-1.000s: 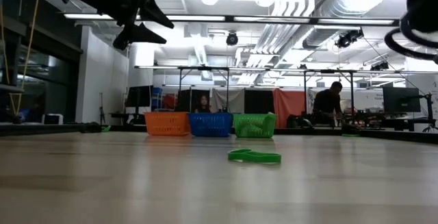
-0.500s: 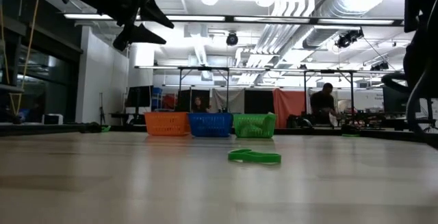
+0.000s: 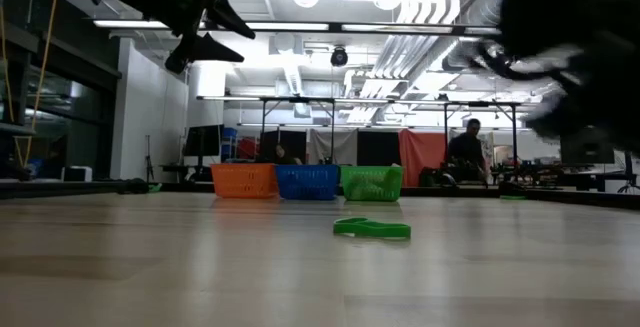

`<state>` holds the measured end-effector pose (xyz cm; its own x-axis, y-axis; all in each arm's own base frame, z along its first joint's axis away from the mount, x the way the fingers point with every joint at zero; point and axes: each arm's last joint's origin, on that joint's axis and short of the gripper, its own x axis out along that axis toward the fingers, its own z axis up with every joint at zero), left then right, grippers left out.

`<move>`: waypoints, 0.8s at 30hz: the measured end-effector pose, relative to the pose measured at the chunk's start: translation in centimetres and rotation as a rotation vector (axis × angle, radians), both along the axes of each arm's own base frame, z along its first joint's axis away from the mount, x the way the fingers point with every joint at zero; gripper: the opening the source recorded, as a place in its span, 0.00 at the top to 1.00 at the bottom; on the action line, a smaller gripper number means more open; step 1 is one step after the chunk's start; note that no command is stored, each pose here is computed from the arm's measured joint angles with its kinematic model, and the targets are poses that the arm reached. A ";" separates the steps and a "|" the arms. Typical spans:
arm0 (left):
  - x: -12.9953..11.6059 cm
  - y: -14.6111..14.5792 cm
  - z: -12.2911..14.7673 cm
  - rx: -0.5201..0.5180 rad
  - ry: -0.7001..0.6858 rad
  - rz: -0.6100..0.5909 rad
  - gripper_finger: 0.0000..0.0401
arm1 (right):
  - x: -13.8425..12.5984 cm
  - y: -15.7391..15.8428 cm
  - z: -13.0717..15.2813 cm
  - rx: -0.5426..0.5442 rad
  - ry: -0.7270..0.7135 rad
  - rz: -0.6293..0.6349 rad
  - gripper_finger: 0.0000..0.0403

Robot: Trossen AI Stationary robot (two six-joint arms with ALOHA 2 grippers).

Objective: Sort rubber bands into baskets
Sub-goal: Put the green rubber band into the orange bin

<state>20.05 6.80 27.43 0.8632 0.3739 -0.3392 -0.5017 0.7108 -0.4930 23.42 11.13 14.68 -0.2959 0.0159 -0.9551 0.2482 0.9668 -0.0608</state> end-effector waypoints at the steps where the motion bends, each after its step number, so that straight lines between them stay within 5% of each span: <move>1: 0.0 0.0 0.2 0.002 -0.004 0.000 0.47 | 1.2 -0.6 0.9 -0.018 -0.055 0.012 0.99; 7: 0.0 -0.5 4.6 0.041 -0.135 -0.172 0.47 | 8.9 -6.4 5.7 -0.081 -0.501 -0.001 1.00; 14: -2.9 -1.6 13.4 0.278 -0.323 -0.265 0.47 | 15.7 -15.2 9.6 -0.181 -1.014 -0.034 1.00; 19: -4.4 -2.1 16.8 0.420 -0.355 -0.257 0.47 | 21.1 -20.6 10.7 -0.201 -1.171 -0.113 1.00; 24: -4.5 -2.1 17.0 0.425 -0.337 -0.255 0.47 | 26.1 -24.8 10.3 -0.192 -1.240 -0.181 1.00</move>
